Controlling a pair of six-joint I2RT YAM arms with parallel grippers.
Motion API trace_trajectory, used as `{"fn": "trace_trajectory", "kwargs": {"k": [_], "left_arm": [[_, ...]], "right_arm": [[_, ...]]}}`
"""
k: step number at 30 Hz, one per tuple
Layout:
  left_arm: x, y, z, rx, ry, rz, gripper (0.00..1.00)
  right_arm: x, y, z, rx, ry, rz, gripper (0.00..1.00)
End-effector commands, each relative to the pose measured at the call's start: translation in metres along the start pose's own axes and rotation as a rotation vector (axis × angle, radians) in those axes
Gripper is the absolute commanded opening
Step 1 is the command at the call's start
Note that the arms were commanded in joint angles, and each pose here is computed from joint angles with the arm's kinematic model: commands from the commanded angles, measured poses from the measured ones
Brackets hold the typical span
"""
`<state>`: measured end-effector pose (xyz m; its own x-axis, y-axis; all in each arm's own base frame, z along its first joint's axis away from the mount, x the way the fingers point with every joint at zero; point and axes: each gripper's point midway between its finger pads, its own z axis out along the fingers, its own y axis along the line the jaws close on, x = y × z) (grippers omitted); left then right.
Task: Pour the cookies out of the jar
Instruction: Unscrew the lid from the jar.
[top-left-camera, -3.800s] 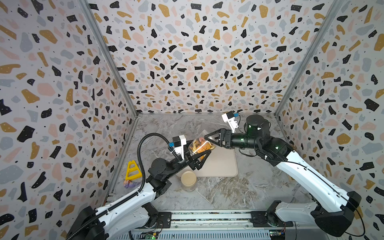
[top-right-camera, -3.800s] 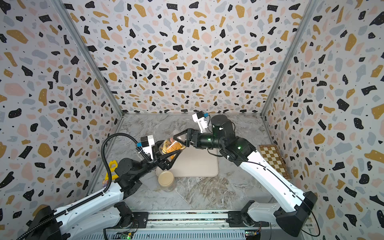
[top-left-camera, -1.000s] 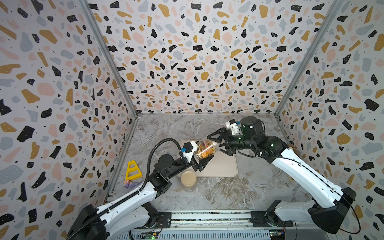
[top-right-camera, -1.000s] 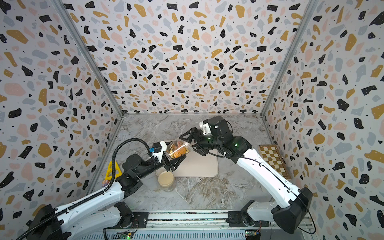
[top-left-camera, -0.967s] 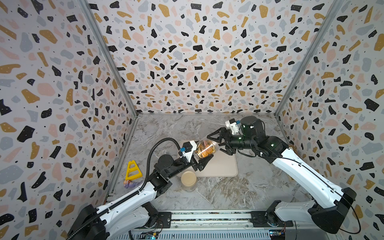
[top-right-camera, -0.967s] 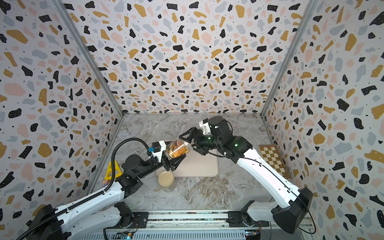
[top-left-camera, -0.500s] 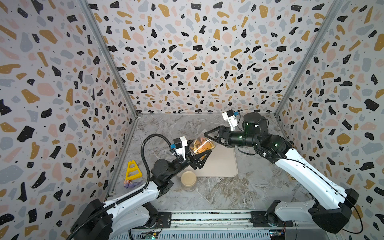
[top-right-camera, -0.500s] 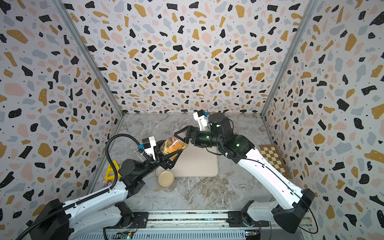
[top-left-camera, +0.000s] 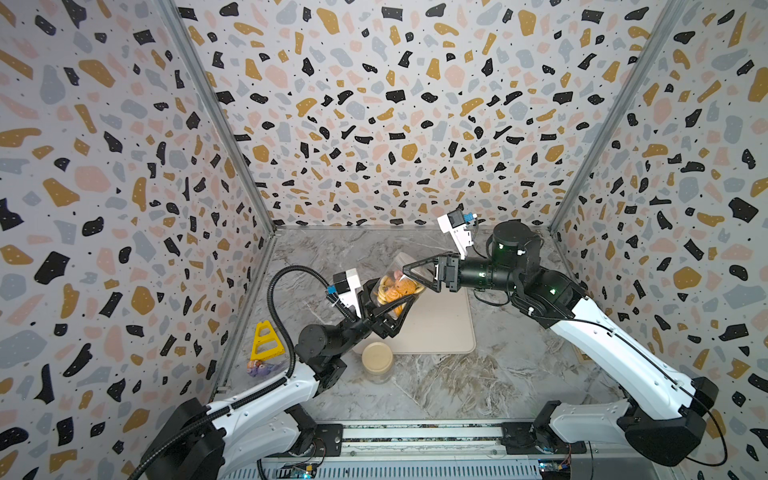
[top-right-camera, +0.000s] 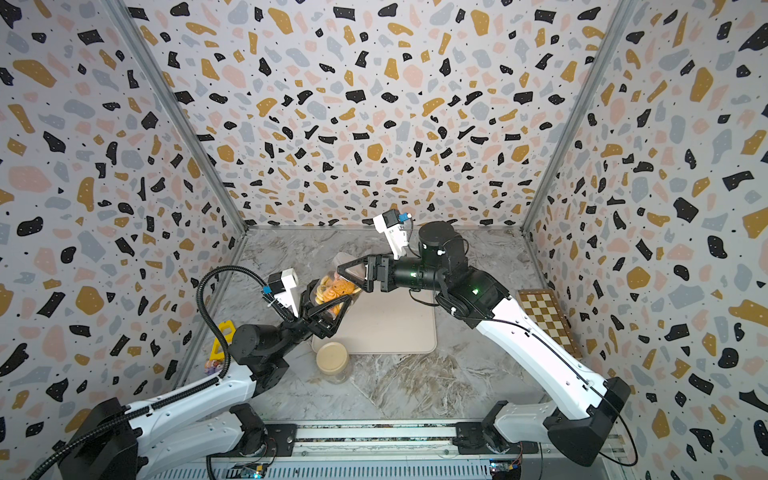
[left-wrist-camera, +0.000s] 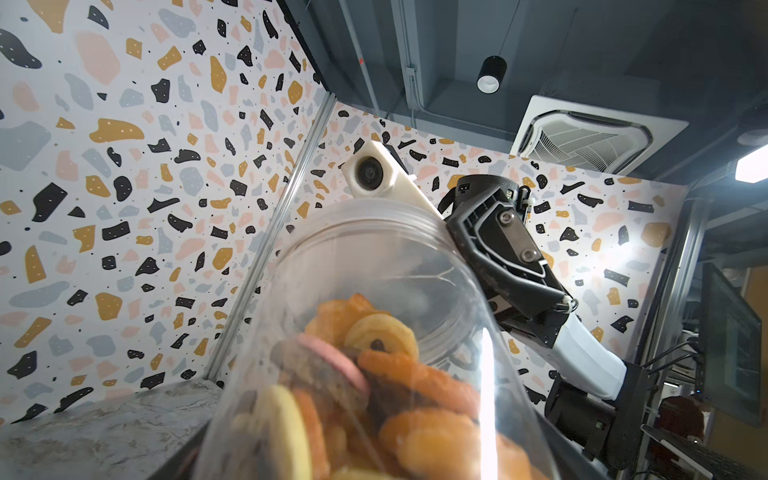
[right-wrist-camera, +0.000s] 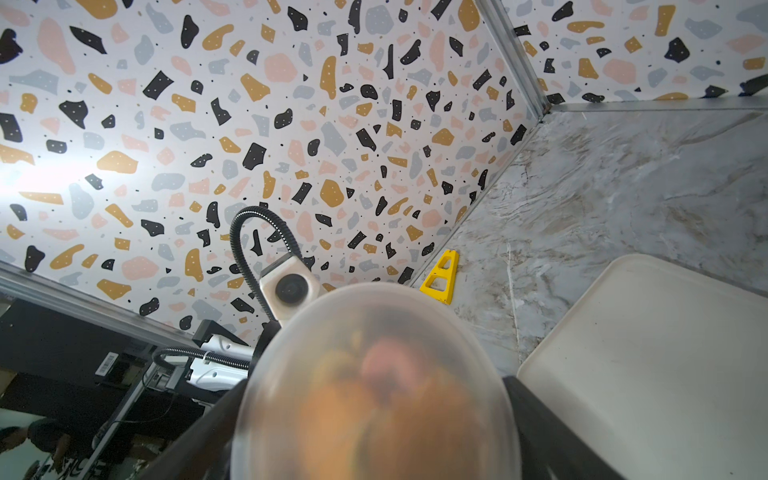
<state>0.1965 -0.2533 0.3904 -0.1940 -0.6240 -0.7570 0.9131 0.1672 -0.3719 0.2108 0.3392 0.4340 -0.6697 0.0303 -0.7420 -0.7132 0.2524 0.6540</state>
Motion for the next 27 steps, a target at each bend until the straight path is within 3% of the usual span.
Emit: {"fn": "trace_trajectory", "kwargs": {"k": [1,13,27], "left_arm": [[-0.030,-0.039,-0.004,0.150,-0.093,-0.020,0.00],[-0.033,-0.039,-0.001,0.160,-0.088,-0.169,0.00],[-0.036,-0.042,0.004,0.181,-0.077,-0.271,0.00]], "right_arm": [[-0.023,0.044,-0.022,-0.128,-0.110,-0.206,0.86],[-0.025,0.062,-0.033,-0.200,-0.183,-0.411,0.86],[-0.051,0.086,-0.045,-0.241,-0.239,-0.505,0.87]]}}
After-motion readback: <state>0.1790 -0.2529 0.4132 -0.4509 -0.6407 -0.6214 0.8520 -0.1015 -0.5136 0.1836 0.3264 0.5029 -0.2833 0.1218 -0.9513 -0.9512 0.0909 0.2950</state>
